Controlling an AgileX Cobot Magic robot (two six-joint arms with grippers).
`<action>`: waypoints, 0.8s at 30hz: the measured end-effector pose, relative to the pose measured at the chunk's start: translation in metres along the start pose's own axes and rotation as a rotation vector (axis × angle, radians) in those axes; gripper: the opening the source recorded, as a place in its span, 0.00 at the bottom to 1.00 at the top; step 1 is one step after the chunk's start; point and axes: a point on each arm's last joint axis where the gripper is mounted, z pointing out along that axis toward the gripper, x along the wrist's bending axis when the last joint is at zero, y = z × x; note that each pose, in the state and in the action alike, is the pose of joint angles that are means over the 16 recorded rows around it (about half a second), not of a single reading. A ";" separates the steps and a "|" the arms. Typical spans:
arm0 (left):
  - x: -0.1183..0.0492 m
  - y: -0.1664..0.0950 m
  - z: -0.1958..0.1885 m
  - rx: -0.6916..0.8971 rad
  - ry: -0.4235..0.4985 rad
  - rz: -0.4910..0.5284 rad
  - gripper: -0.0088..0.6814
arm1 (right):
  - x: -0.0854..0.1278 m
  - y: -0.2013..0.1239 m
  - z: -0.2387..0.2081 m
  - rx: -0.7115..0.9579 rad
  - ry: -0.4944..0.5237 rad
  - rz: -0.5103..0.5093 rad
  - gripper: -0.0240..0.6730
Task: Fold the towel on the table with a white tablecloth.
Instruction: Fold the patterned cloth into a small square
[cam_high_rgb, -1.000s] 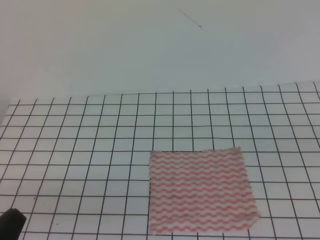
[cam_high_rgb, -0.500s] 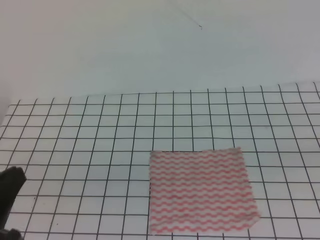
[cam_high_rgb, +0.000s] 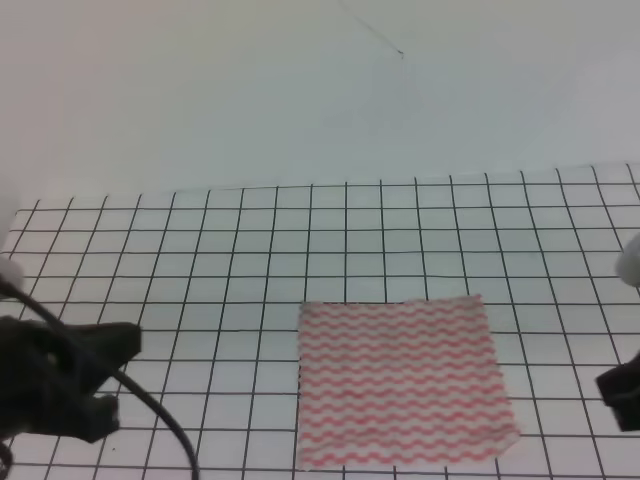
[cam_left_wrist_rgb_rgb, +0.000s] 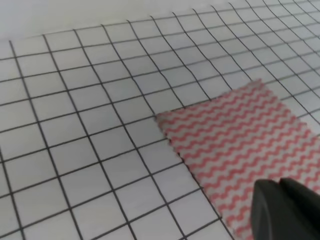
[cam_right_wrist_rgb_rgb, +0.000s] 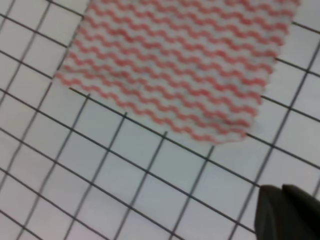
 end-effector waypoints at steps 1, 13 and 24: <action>-0.001 0.000 0.004 0.021 -0.012 0.006 0.01 | 0.001 0.001 0.005 0.019 0.018 -0.003 0.03; -0.021 -0.007 0.039 0.218 -0.099 -0.083 0.05 | -0.004 0.008 0.069 0.181 0.111 -0.037 0.18; -0.021 -0.005 0.063 0.319 -0.118 -0.225 0.20 | -0.016 0.006 0.120 0.248 0.084 -0.032 0.31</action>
